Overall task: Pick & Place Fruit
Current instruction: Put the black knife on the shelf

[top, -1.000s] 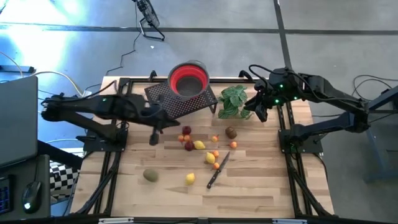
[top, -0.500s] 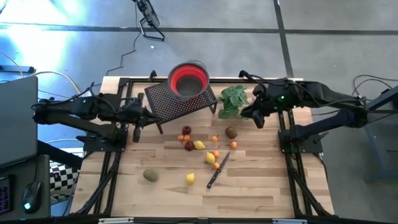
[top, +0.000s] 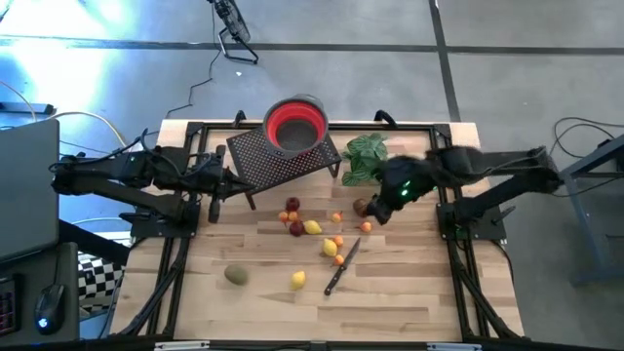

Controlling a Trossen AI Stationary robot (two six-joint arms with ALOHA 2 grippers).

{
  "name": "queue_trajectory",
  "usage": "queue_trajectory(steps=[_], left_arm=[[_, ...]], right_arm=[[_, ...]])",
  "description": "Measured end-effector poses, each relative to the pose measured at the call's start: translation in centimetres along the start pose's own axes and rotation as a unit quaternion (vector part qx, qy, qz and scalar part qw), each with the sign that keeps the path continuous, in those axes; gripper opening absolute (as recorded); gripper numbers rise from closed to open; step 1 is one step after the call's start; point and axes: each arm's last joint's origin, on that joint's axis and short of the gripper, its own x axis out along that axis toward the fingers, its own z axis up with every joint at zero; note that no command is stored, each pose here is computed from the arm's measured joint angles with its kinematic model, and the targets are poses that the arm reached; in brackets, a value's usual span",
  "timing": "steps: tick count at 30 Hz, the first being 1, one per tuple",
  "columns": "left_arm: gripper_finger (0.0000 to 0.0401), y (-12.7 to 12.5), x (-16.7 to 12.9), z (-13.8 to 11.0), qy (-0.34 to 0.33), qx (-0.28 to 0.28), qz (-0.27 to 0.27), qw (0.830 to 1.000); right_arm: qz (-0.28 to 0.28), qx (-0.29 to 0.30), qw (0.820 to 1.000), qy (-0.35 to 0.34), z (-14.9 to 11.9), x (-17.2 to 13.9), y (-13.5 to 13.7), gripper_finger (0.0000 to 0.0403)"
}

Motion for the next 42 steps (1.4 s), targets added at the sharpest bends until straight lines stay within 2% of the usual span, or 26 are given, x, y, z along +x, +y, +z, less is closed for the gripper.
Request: queue_trajectory(steps=[5,9,16,24,29,35,42], left_arm=[[0.0000,0.0,0.0,0.0,0.000,0.000,0.000,1.000],[0.0000,0.0,0.0,0.0,0.000,-0.002,0.000,1.000],[0.0000,0.0,0.1,0.0,0.001,-0.002,0.000,1.000],[0.0000,0.0,0.2,0.0,0.004,-0.001,0.001,1.000],[0.0000,0.0,0.2,0.0,0.004,-0.009,0.001,1.000],[0.0000,0.0,0.2,0.0,0.004,-0.020,0.001,1.000],[0.0000,0.0,0.2,0.0,0.004,-0.020,0.001,1.000]], right_arm=[[-0.034,0.051,0.998,0.033,-1.0,3.4,1.0,0.0095],[-0.040,0.056,0.997,0.039,-2.0,5.5,2.0,0.0095],[-0.032,0.061,0.998,-0.013,-4.4,7.8,4.2,0.0095],[0.004,0.081,0.991,-0.105,-8.1,8.8,6.7,0.0095],[0.029,0.064,0.987,-0.144,-9.6,9.4,7.8,0.0095],[0.056,0.010,0.988,-0.146,-10.0,9.4,8.6,0.0095],[0.111,0.031,0.975,-0.189,-9.4,9.0,9.8,0.0095]])
